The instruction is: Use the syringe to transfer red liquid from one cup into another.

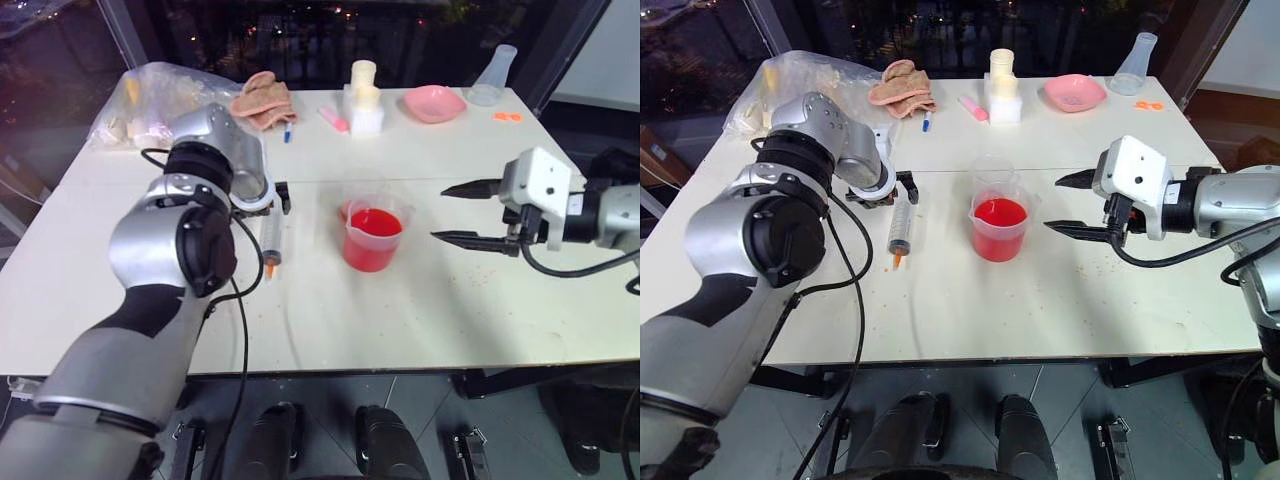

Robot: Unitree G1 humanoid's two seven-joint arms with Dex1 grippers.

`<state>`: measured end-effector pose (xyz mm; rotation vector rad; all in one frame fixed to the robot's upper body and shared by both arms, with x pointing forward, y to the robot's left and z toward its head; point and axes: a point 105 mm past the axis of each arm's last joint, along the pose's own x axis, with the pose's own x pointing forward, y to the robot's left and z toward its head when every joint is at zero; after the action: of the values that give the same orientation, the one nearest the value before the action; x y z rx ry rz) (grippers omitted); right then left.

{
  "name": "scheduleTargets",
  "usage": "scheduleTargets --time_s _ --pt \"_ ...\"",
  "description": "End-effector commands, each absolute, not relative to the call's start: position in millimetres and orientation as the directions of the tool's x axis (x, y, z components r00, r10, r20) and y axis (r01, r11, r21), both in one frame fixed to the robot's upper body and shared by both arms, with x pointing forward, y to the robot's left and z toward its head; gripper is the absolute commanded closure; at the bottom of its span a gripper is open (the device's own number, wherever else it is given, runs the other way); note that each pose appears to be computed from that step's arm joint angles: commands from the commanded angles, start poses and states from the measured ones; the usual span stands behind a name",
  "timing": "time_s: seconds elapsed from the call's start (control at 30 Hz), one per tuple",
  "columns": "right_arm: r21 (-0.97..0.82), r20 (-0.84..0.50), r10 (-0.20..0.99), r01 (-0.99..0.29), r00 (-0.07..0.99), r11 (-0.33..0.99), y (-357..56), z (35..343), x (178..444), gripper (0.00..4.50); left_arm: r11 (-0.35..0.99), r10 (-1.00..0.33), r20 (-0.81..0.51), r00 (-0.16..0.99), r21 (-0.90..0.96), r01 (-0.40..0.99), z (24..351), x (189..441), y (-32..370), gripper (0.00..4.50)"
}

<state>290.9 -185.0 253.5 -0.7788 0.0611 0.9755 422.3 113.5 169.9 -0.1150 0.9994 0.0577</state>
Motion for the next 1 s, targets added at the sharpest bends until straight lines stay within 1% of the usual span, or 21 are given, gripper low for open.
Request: scheduleTargets --time_s 0.03,0.23,0.43,0.47,0.53,0.7,0.77,0.9,1.0 --pt "-0.608 -0.351 0.716 -0.728 0.604 0.316 -186 268 284 1.38 0.991 -0.003 -0.827 0.562 -0.079 -0.111 172 426 112 0.02" --pt "-0.609 -0.36 0.702 -0.725 0.614 0.323 -188 269 281 1.38 0.989 -0.031 -0.814 0.58 -0.111 -0.103 155 430 104 0.02" --pt "-0.606 -0.372 0.687 -0.724 0.624 0.329 -191 269 276 1.38 0.986 -0.059 -0.795 0.604 -0.139 -0.087 145 434 93 0.02" --pt "-0.606 -0.373 0.685 -0.723 0.625 0.33 -192 269 276 1.38 0.986 -0.065 -0.792 0.607 -0.145 -0.084 144 434 92 0.6" --pt "-0.607 -0.375 0.68 -0.721 0.63 0.333 -192 270 275 1.38 0.985 -0.066 -0.786 0.614 -0.148 -0.083 142 435 90 1.07" --pt "-0.612 -0.383 0.667 -0.716 0.64 0.336 -193 271 274 1.38 0.983 -0.07 -0.78 0.622 -0.16 -0.091 141 437 89 2.48" --pt "-0.613 -0.383 0.665 -0.715 0.641 0.336 -194 271 274 1.38 0.982 -0.068 -0.78 0.623 -0.162 -0.095 141 437 89 2.93" --pt "-0.613 -0.381 0.664 -0.714 0.643 0.339 -193 271 275 1.38 0.982 -0.055 -0.783 0.619 -0.155 -0.109 140 437 94 2.99" --pt "-0.616 -0.362 0.666 -0.703 0.652 0.354 -193 273 276 1.38 0.984 -0.039 -0.764 0.645 -0.143 -0.11 150 441 104 2.99"
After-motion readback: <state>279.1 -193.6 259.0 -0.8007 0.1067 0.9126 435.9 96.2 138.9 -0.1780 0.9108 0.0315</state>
